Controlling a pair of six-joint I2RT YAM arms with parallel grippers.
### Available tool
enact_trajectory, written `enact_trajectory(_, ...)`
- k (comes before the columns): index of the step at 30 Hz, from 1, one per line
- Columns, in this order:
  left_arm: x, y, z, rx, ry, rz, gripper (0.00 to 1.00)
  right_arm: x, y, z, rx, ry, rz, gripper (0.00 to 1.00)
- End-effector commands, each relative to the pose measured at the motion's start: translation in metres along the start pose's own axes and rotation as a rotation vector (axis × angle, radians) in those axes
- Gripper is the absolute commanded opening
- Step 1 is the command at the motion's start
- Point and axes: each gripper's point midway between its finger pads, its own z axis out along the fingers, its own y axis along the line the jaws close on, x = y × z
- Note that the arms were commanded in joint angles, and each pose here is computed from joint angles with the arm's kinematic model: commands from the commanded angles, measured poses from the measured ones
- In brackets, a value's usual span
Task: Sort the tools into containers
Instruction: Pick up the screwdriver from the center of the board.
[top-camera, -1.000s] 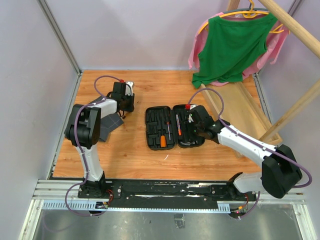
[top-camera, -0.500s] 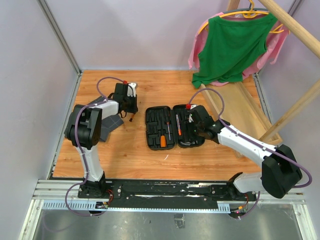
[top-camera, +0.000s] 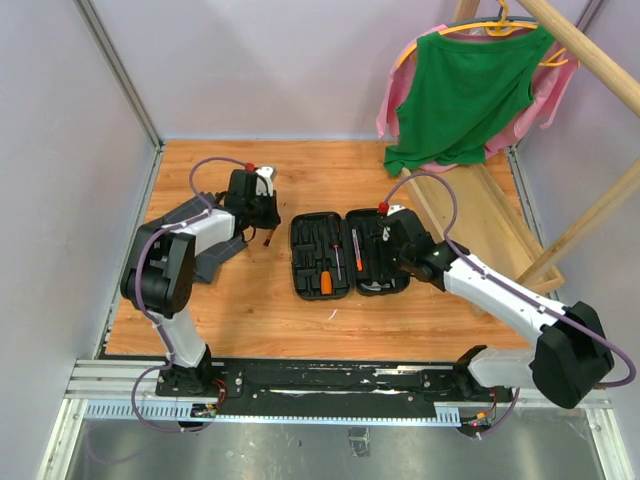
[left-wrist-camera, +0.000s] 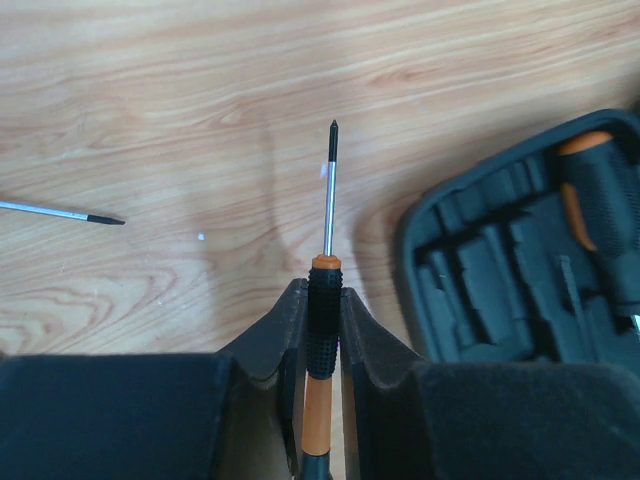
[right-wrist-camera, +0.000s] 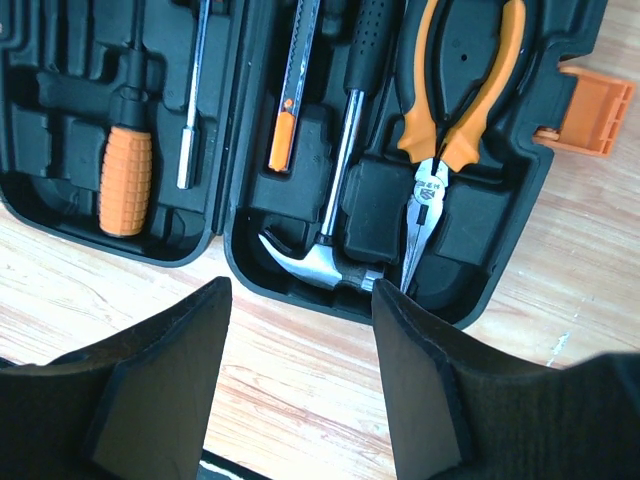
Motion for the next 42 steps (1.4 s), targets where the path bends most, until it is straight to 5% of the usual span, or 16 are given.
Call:
enact_trajectory(1, -0.038, -0.022, -0.026, 0.033, -0.147, -0.009, 0.01, -0.018, -0.003, -0.012, 0.014, -0.096, 0.047, 0.6)
enact_trajectory(19, -0.084, -0.128, -0.135, 0.335, -0.439, -0.1, 0.0, -0.058, 0.011, -0.054, -0.105, -0.378, 0.113, 0.78)
enact_trajectory(26, -0.085, -0.161, -0.175, 0.471, -0.529, -0.116, 0.01, -0.084, 0.053, -0.071, -0.335, -0.482, 0.061, 0.82)
enact_trajectory(33, -0.087, -0.182, -0.202, 0.57, -0.583, -0.144, 0.01, -0.102, 0.094, -0.097, -0.579, -0.575, 0.043, 0.8)
enact_trajectory(42, -0.093, -0.2, -0.22, 0.624, -0.641, -0.219, 0.0, -0.116, 0.115, -0.106, -0.664, -0.665, 0.12, 0.73)
